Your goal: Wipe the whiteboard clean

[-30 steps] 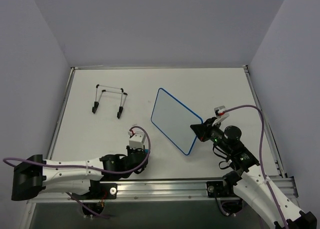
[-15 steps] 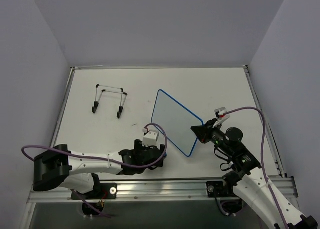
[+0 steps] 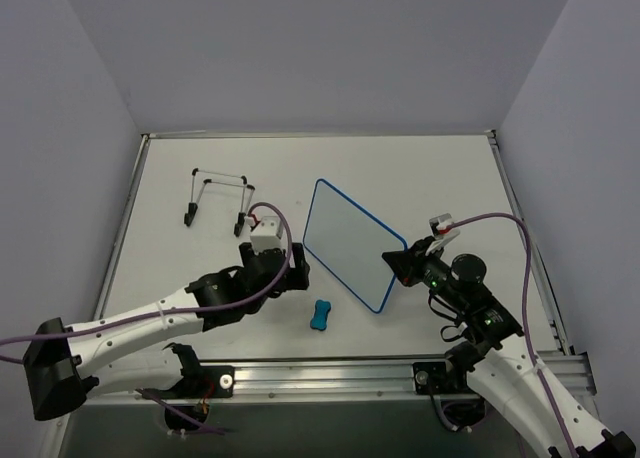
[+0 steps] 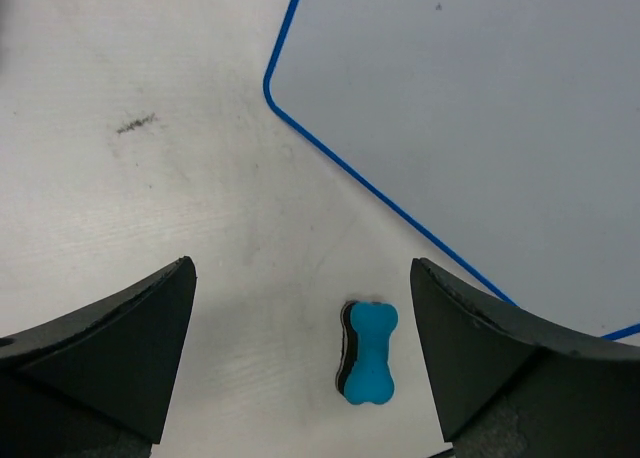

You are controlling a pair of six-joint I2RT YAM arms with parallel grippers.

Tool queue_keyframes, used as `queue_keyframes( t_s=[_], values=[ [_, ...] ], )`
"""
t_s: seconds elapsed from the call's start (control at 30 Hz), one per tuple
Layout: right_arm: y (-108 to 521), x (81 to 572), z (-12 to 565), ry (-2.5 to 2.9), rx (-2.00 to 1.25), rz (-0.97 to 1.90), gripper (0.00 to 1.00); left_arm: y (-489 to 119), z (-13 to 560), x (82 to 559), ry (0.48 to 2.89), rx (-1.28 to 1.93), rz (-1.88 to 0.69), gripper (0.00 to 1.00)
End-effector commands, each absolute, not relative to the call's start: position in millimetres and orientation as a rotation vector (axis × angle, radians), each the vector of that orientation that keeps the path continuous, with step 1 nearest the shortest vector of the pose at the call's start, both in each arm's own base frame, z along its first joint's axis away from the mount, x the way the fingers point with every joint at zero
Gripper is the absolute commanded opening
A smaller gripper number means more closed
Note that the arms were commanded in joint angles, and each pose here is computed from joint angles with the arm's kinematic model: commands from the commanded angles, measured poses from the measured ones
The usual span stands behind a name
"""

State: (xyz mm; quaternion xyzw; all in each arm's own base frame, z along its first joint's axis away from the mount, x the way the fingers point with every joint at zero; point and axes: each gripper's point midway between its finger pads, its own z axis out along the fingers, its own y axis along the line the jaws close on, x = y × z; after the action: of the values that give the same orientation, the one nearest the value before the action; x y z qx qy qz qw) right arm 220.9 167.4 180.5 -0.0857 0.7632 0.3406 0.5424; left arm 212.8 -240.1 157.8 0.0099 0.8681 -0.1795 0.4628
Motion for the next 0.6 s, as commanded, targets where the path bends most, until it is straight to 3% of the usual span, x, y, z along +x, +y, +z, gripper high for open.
queue_keyframes(
  t_s=[0.0, 0.37, 0.57],
  values=[
    [171, 226, 239, 1.658, -0.204, 0.836, 0.00, -248, 198, 235, 2.029, 0.078, -0.617, 0.94],
    [171, 229, 293, 1.538, -0.068, 0.942, 0.00, -239, 235, 292, 1.938, 0.078, -0.740, 0.94],
    [174, 233, 323, 1.452, -0.082, 0.965, 0.00, -215, 250, 286, 1.942, -0.004, -0.688, 0.94]
  ],
)
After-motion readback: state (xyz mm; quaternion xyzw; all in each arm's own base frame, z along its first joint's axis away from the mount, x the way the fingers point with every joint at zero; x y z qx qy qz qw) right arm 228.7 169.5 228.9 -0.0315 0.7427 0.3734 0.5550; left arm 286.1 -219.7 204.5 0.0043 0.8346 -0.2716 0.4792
